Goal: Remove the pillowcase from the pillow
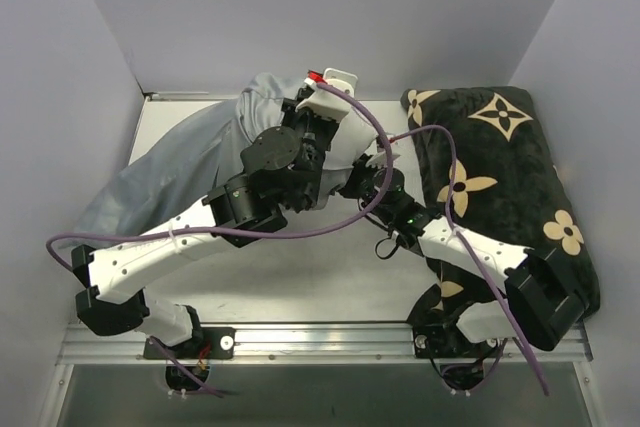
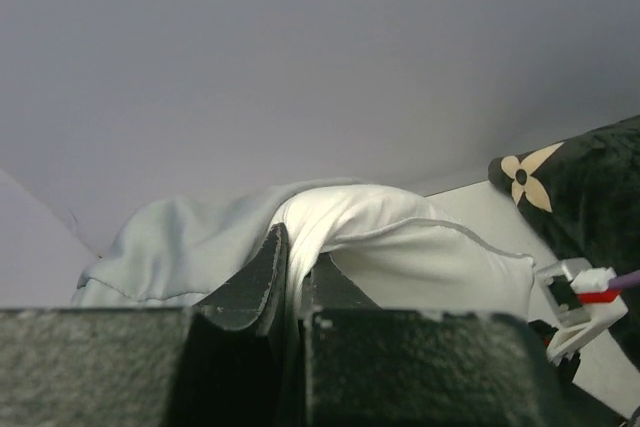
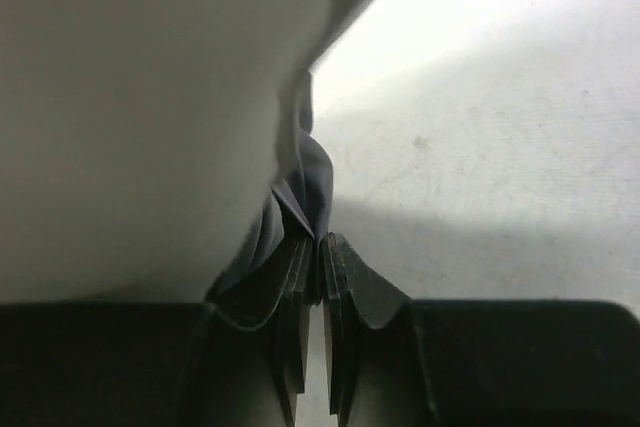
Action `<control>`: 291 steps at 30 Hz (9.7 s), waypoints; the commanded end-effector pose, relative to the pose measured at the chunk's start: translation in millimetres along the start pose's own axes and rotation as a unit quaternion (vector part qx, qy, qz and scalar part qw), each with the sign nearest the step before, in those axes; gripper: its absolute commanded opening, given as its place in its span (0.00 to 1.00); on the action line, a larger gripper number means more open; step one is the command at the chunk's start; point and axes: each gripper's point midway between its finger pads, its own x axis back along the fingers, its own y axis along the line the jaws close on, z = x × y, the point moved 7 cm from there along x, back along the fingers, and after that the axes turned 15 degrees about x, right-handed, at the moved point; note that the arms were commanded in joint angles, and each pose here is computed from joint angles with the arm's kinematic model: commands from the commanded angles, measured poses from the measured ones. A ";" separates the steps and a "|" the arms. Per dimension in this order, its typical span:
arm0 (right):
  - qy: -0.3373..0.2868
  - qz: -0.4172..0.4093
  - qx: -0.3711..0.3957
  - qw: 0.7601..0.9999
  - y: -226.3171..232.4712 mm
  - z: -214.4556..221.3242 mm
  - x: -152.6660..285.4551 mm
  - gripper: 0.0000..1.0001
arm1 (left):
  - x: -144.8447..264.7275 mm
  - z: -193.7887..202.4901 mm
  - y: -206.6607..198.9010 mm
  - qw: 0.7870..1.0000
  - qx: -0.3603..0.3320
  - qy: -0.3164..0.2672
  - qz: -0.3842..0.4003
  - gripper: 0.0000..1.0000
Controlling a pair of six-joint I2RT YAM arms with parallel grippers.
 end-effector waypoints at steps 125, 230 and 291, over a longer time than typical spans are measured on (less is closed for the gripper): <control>0.078 -0.018 -0.279 0.957 -19.1 40.2 76.2 0.92 | 100.1 283.3 -63.3 0.896 0.274 0.284 0.203 0.00; -0.072 -0.031 -0.004 0.997 42.7 -269.3 120.5 0.00 | -55.0 175.8 168.4 0.935 0.284 0.200 -0.069 0.98; -0.200 -0.025 0.027 0.979 83.7 -363.8 194.1 0.00 | 11.1 329.1 74.8 0.925 0.249 0.286 -0.026 0.30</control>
